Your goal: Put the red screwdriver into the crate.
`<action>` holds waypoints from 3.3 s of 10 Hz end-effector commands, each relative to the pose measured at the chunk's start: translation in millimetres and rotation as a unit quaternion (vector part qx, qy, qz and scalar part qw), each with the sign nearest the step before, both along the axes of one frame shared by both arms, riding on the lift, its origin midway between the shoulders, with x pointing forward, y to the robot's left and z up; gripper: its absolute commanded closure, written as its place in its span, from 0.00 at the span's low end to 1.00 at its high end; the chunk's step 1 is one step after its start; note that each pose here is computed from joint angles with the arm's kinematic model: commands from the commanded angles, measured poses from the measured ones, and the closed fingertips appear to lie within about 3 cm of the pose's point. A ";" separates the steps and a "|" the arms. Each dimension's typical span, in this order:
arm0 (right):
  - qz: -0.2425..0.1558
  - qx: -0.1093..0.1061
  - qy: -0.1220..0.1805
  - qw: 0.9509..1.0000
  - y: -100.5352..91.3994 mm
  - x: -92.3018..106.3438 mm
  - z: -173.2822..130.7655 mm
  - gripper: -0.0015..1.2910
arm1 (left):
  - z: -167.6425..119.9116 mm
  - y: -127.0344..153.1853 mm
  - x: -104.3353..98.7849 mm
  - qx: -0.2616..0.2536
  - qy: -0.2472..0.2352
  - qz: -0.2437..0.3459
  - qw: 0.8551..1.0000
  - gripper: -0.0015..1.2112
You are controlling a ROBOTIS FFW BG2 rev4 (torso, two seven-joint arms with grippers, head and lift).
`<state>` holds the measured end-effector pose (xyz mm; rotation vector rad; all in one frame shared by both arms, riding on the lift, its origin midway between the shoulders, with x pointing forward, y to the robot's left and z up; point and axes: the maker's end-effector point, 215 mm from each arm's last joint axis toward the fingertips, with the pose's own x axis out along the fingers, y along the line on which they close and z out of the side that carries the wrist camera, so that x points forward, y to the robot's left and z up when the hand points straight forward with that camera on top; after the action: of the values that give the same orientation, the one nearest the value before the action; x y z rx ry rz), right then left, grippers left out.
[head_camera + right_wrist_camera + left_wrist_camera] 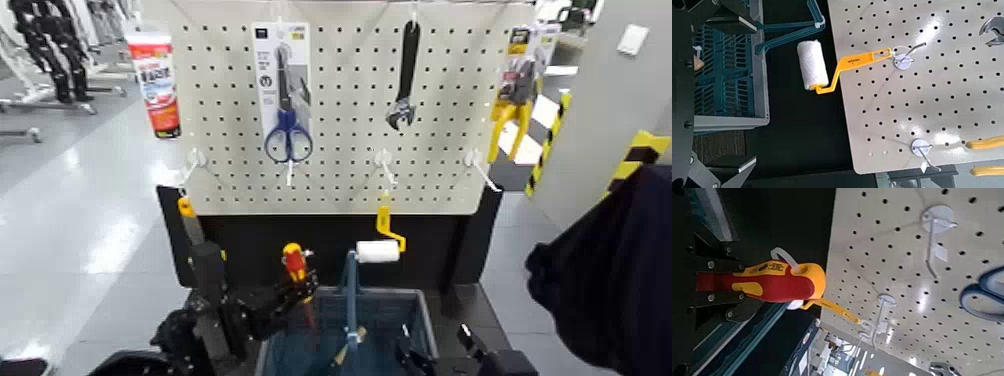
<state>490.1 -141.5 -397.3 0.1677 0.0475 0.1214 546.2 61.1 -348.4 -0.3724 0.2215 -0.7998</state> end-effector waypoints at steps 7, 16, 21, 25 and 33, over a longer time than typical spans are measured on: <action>-0.001 0.002 -0.003 1.000 -0.6 0.2 0.5 0.11 | -47.9 -21.5 -1.6 -0.078 0.094 0.010 0.992 0.87; -0.001 0.003 -0.002 1.000 -1.9 0.4 -0.7 0.11 | 1.2 -13.4 10.3 -0.024 -0.001 0.015 1.000 0.10; -0.004 0.004 -0.002 1.000 -4.5 -0.7 0.0 0.11 | 12.6 52.8 5.0 0.066 -0.080 0.138 0.985 0.10; -0.009 0.000 -0.005 1.000 -9.5 -2.0 1.6 0.11 | -5.4 95.3 -23.3 0.132 -0.108 0.212 0.962 0.10; -0.017 -0.009 -0.015 1.000 -14.1 -4.3 7.1 0.11 | -22.6 148.1 -65.2 0.178 -0.123 0.339 0.915 0.10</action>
<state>485.7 -155.2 -390.0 0.1487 0.0147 0.0907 485.1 209.3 -368.7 0.0087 -0.0112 -0.1054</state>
